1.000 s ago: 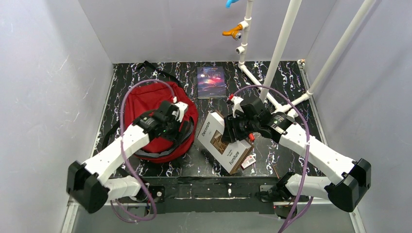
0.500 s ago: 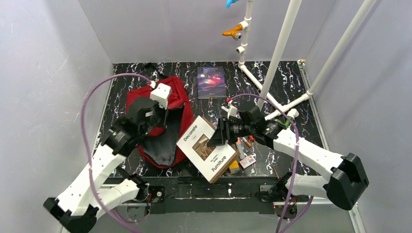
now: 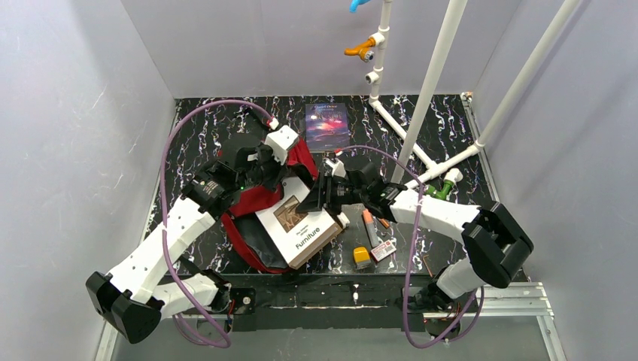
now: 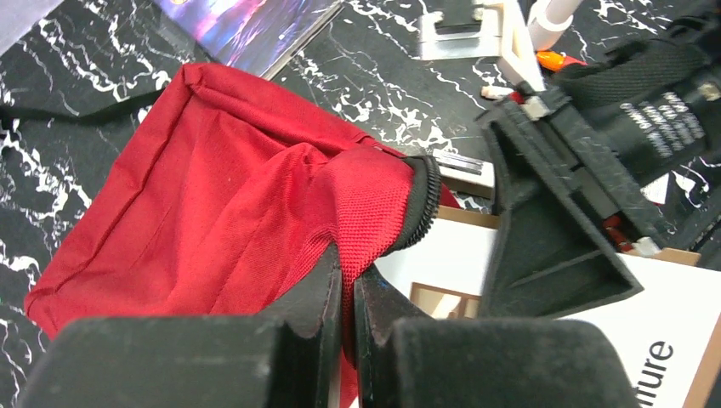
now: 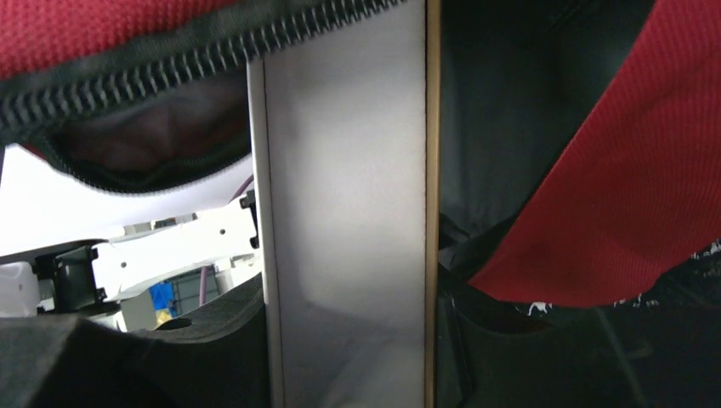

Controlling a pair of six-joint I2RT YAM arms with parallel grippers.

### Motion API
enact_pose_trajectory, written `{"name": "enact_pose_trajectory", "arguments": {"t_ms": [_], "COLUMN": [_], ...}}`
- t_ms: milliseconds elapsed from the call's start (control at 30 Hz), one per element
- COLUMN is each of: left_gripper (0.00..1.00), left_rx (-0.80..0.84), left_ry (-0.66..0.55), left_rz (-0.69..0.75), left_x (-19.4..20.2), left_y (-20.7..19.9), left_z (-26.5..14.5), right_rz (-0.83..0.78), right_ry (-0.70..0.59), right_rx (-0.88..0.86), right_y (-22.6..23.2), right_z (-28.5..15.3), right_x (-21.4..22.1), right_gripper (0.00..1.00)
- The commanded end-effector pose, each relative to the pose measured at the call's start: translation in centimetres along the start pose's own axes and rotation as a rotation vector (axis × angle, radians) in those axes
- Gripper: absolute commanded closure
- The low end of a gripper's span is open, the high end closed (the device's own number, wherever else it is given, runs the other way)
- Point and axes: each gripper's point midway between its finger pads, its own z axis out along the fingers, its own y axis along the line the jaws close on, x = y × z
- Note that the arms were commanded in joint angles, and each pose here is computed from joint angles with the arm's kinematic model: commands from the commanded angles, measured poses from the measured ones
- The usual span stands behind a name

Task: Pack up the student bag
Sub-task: Place the book in the student bag.

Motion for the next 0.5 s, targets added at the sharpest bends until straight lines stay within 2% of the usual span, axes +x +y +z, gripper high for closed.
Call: {"name": "enact_pose_trajectory", "arguments": {"t_ms": [0, 133, 300, 367, 467], "left_gripper": [1.00, 1.00, 1.00, 1.00, 1.00], "left_rx": [0.097, -0.017, -0.401, -0.388, -0.218], "left_ry": [-0.082, -0.072, -0.136, -0.177, -0.117], "left_rz": [0.077, 0.088, 0.098, 0.093, 0.085], "left_x": [-2.0, -0.9, 0.2, 0.2, 1.1], "left_y": [-1.3, 0.7, 6.6, 6.2, 3.6], "left_z": [-0.6, -1.5, -5.1, -5.6, -3.4], "right_rz": [-0.088, -0.152, -0.300, -0.364, -0.396], "right_ry": [-0.124, -0.179, -0.221, -0.170, -0.049], "right_rx": [-0.040, 0.041, 0.201, 0.206, 0.115], "right_y": [2.6, 1.3, -0.8, -1.5, -0.7], "right_z": [1.7, 3.9, 5.3, 7.0, 10.0], "right_x": [-3.9, -7.9, -13.3, -14.0, -14.0], "right_gripper": [0.99, 0.99, 0.99, 0.99, 0.99]}}
